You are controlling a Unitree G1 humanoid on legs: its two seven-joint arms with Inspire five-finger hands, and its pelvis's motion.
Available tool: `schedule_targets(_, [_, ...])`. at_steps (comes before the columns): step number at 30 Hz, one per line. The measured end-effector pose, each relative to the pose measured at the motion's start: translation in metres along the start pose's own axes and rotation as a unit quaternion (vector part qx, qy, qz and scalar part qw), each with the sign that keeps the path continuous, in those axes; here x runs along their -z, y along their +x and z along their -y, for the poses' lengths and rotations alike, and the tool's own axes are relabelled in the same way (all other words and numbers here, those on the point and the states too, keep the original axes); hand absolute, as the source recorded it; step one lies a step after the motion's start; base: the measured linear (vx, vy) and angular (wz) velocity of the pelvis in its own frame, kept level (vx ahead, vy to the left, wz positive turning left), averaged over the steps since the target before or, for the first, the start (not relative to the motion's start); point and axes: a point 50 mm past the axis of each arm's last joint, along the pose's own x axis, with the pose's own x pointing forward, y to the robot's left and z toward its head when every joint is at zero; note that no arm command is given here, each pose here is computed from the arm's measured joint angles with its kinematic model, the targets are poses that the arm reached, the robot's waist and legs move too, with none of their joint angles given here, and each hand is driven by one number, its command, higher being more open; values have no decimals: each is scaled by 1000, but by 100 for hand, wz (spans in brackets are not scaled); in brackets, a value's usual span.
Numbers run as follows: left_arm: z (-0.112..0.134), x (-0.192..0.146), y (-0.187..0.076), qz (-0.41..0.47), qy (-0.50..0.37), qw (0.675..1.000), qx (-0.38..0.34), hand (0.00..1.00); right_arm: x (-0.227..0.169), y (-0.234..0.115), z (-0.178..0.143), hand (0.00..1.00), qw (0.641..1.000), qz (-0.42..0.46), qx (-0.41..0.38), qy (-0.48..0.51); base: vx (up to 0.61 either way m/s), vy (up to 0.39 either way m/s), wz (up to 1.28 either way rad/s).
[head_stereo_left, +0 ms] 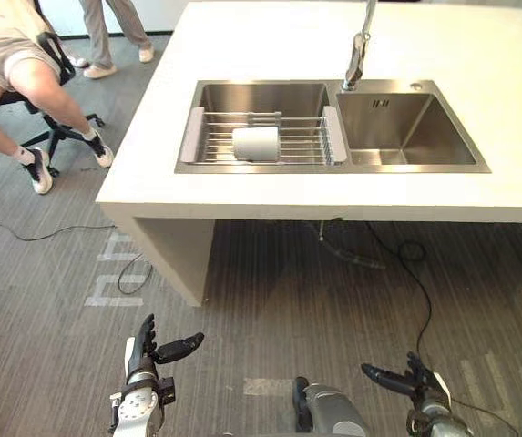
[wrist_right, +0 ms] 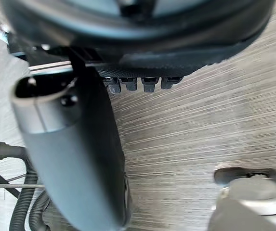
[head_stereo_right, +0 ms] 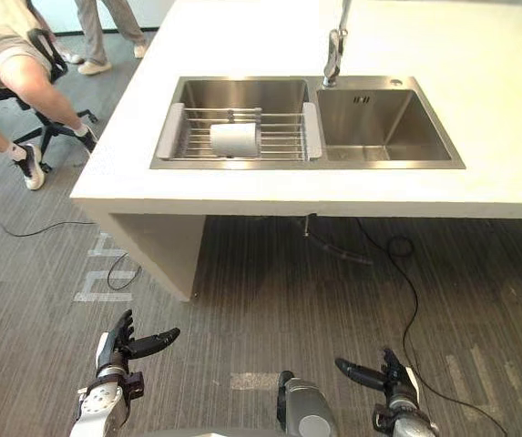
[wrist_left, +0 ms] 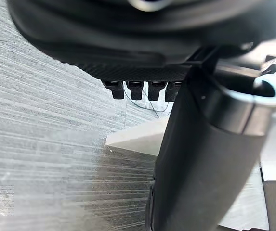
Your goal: Walk over to the sink, pick up the cup, carry it to the dishwasher, place the cup inside the dishwasher, then close the dishwasher door
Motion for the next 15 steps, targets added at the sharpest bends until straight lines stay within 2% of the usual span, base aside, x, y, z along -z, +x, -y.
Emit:
schedule_targets(3, [5,-25,-9,61,-25,998,5,100,14,-14,-8,100,1000,-3,-13,7,318,-127,21])
schedule_targets(6, [3,-75,-18,168,-45,985,-1,100,13,-22,-13,100,1000,14,-20,12,268,-42,7])
schedule_targets(8, [-5,-106,-26,236,-62,969,-23,100,9,-23,-11,100,999,24,-20,14,310,70,1])
schedule_targets(12, [-17,-132,-39,297,-69,949,-80,100,13,-32,2,100,1000,27,-6,8,323,187,15])
schedule_targets(15, [-34,-164,-59,376,-47,913,-153,100,27,-41,-8,100,999,9,-31,12,339,202,12])
